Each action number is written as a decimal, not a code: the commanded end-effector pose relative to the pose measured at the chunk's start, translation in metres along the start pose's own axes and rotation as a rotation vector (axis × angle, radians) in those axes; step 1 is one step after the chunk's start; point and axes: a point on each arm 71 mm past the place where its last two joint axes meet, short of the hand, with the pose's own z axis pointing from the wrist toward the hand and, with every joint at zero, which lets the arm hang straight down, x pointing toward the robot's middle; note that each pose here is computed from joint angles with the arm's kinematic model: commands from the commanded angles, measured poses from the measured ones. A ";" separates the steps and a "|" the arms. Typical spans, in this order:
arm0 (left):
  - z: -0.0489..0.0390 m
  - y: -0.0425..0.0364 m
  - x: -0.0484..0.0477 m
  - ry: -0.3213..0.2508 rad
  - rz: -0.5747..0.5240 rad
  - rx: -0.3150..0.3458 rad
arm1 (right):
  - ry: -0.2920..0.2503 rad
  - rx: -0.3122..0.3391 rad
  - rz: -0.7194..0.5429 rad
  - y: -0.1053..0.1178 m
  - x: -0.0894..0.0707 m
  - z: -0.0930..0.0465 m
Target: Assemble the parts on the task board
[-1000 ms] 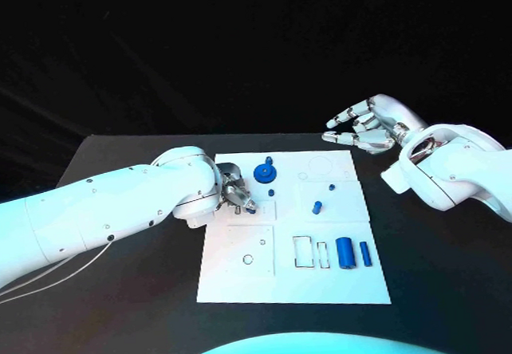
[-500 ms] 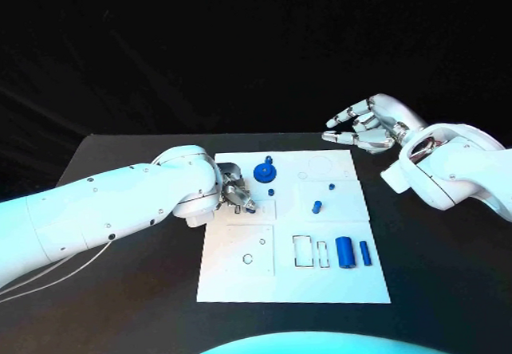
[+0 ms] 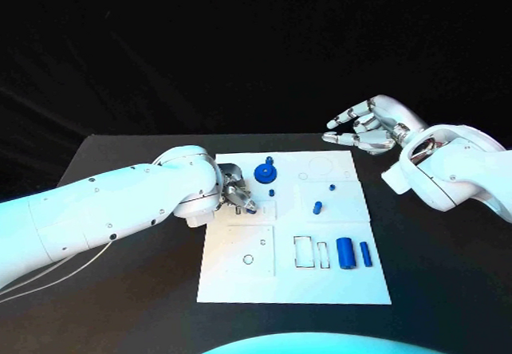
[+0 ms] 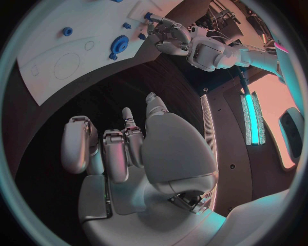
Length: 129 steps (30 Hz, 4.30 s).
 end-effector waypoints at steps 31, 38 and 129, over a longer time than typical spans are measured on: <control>0.0052 0.0024 0.0026 0.068 0.016 -0.043 | 0.013 -0.005 -0.008 0.000 0.002 0.000; 0.0077 0.0009 0.0020 0.068 0.018 -0.047 | 0.014 -0.005 -0.007 0.000 0.002 0.000; 0.0162 0.0252 -0.1023 -0.065 0.020 -0.185 | 0.012 0.008 -0.009 -0.005 0.003 0.002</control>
